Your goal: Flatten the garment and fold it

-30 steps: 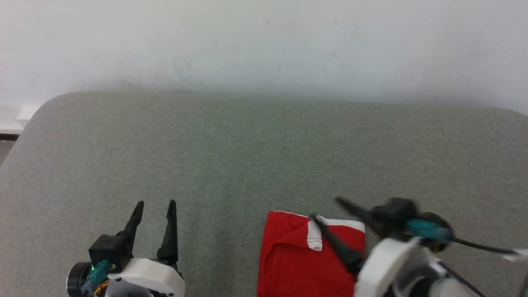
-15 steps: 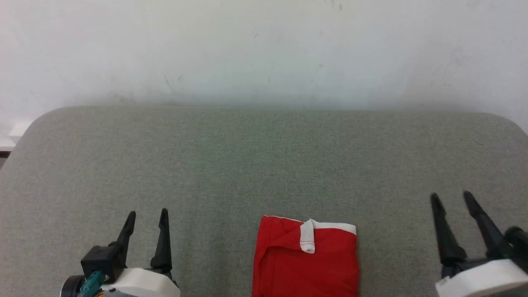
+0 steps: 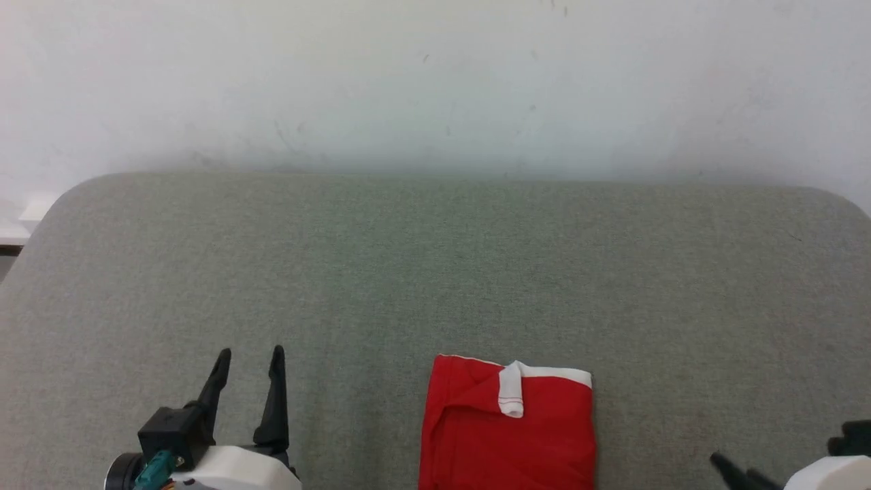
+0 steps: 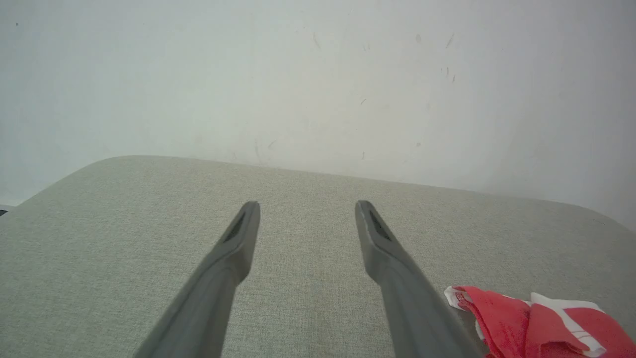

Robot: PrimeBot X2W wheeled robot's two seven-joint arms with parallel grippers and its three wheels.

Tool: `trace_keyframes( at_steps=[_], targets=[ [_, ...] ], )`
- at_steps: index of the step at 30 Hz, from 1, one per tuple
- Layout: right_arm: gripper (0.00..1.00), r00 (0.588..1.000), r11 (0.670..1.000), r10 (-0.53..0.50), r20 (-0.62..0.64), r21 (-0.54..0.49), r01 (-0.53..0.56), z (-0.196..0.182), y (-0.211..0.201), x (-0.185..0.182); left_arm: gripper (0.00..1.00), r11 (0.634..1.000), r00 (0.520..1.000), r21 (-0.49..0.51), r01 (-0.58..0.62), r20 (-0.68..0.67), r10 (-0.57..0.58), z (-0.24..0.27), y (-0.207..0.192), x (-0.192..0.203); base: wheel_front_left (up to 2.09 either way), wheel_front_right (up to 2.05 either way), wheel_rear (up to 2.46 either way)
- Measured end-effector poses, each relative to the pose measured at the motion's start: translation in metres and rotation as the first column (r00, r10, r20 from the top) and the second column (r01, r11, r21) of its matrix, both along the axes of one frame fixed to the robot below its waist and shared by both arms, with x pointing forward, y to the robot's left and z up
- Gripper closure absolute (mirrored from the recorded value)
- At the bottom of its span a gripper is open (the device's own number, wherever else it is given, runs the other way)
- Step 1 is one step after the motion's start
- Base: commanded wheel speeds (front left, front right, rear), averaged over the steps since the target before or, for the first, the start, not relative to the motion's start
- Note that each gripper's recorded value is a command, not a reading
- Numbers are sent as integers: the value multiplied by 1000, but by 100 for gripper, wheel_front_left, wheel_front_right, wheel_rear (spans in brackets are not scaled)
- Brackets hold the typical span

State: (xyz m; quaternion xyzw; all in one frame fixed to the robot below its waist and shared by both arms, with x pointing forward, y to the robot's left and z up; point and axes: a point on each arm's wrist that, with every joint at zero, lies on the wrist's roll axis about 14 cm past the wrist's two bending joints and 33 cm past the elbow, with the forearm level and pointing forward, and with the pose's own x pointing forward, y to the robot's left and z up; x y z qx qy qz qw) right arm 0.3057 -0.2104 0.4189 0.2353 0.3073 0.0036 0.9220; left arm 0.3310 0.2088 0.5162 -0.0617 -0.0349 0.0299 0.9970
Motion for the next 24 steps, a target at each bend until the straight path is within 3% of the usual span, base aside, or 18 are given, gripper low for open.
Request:
trace_keyframes(
  at_steps=[4,8,10,14,18,19,20,21,24],
  targets=[
    [0,978,977,86,-192,207,-46,-26,27,-11,0,1000,1000,12,0,2,0,0,2,-2,0,0,0],
    [0,962,926,163,-217,371,-73,-28,60,0,0,1000,999,30,-7,49,5,15,7,1,0,0,0],
    [0,957,882,196,-214,465,-77,-28,80,7,0,999,998,29,-14,55,13,17,9,1,0,0,0],
    [0,935,825,273,-227,554,-106,-34,121,17,0,999,999,21,-26,47,25,13,13,-1,0,0,0],
    [0,910,797,336,-241,588,-139,-39,151,24,0,999,999,12,-38,36,37,9,15,-2,0,0,0],
    [51,903,797,352,-248,585,-150,-41,156,24,0,999,999,11,-41,33,40,8,15,-3,0,0,0],
    [79,897,800,365,-252,578,-163,-42,160,25,0,999,999,11,-41,31,41,7,16,-3,0,0,0],
    [100,893,801,372,-253,574,-172,-43,163,27,0,999,999,12,-46,29,46,6,17,-3,0,0,0],
    [100,887,826,393,-243,518,-224,-44,168,31,0,998,998,13,-59,28,59,6,20,-3,0,0,0]
  ],
)
